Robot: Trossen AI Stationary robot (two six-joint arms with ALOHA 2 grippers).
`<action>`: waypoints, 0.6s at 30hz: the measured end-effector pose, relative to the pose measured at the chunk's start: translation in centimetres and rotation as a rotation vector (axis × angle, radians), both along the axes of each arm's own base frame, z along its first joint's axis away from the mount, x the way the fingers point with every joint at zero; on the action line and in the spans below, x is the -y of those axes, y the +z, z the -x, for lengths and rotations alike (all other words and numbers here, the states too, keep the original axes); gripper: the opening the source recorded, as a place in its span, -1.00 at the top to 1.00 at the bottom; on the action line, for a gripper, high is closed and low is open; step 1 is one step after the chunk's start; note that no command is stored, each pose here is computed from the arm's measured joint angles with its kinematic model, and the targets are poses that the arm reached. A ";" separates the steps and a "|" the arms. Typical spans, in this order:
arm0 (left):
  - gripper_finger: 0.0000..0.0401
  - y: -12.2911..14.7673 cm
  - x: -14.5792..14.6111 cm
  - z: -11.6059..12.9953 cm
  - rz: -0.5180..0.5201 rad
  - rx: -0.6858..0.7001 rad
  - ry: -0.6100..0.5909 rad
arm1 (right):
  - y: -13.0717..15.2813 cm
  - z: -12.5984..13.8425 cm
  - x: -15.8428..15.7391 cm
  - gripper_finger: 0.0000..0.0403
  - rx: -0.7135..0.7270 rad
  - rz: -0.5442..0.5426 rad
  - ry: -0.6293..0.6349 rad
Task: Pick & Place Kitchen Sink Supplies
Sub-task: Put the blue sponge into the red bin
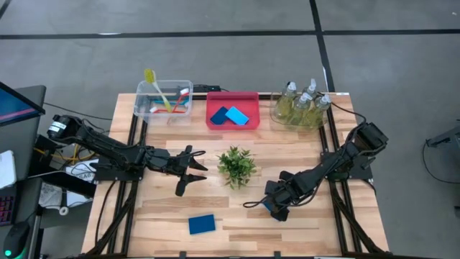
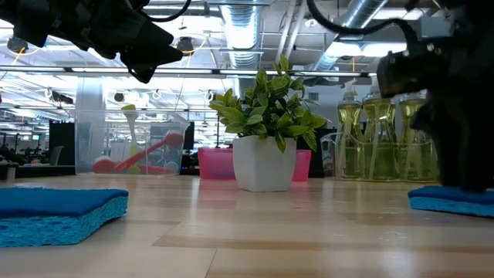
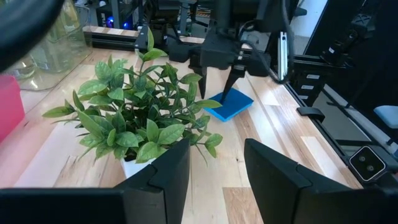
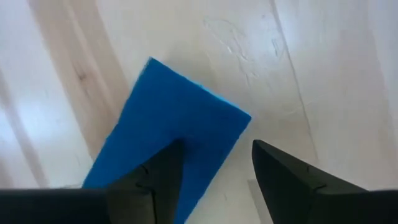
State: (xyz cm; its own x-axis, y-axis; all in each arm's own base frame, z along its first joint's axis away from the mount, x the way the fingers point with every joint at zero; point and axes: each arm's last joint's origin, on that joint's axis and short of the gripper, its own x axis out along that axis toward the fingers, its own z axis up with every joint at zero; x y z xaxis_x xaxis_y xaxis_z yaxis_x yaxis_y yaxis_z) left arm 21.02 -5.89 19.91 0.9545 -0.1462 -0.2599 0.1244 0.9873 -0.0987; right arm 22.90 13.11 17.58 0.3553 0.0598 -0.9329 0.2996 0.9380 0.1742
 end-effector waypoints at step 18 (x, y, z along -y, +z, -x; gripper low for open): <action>0.23 0.0 0.0 0.0 0.000 0.000 0.000 | -3.6 1.3 0.9 0.36 0.040 -0.052 -0.002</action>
State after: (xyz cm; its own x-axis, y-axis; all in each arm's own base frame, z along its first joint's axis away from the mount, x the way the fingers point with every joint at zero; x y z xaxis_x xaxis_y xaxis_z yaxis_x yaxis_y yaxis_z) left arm 21.02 -5.89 19.91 0.9545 -0.1463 -0.2599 0.1245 0.9873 -0.0986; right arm 21.59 12.23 13.95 0.3922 0.1070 -0.9137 0.2931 0.9269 0.2344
